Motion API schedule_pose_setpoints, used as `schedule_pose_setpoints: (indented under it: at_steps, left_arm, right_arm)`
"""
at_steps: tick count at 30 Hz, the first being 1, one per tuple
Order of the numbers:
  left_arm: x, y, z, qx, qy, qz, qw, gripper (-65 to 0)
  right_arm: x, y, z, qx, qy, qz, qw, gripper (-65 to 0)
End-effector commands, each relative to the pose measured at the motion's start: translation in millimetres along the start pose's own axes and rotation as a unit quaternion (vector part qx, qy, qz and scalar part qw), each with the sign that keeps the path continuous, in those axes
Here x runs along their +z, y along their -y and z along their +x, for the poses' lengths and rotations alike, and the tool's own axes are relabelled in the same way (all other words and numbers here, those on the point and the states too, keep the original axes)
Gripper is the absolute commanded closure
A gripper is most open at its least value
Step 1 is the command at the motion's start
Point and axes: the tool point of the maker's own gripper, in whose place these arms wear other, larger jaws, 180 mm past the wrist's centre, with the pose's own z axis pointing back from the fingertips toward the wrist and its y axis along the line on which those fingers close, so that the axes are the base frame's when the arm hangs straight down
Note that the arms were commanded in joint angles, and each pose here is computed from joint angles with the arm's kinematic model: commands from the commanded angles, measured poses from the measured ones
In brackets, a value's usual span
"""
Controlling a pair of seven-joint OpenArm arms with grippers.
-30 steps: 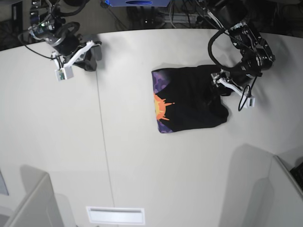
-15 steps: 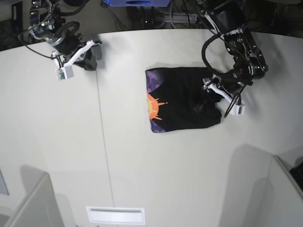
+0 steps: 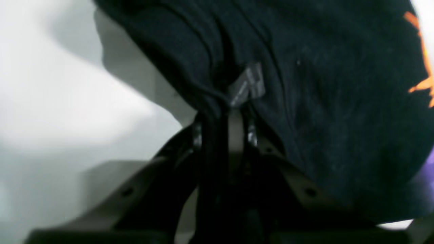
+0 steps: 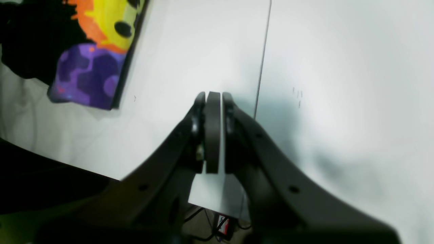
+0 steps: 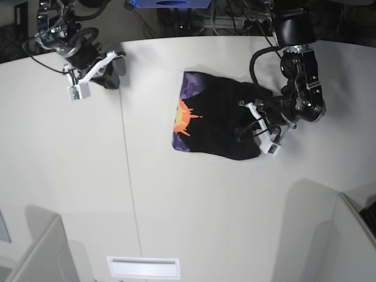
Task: Fold the T-shirt properly
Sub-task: 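Rotate the bundle with the left gripper so the sun print faces the robot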
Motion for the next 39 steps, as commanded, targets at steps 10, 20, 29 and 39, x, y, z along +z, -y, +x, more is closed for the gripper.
schedule_pose_setpoints:
  at_steps: [10,20,29,39]
  left_arm:
    - [-5,1,0,-0.257,-0.139,0.041,0.955,0.0]
    - [-29,58,13,-0.407,-0.115,-0.021,0.906,0.0]
    - [-44,116,10,-0.511,-0.094,-0.089,0.849,0.0]
    - [-48,139,3,-0.55,-0.093,-0.115,0.822,0.0]
  right_arm:
    - [14,38,29,-0.004,0.047,-0.05,0.9976,0.0]
    - [21,72,14,-0.097,0.071,-0.109,0.9868,0.0]
    - [36,84,-12,-0.167,0.079,-0.151,0.9711,0.0]
    - [45,87,-30,-0.201,0.078,-0.171,0.9613,0.0]
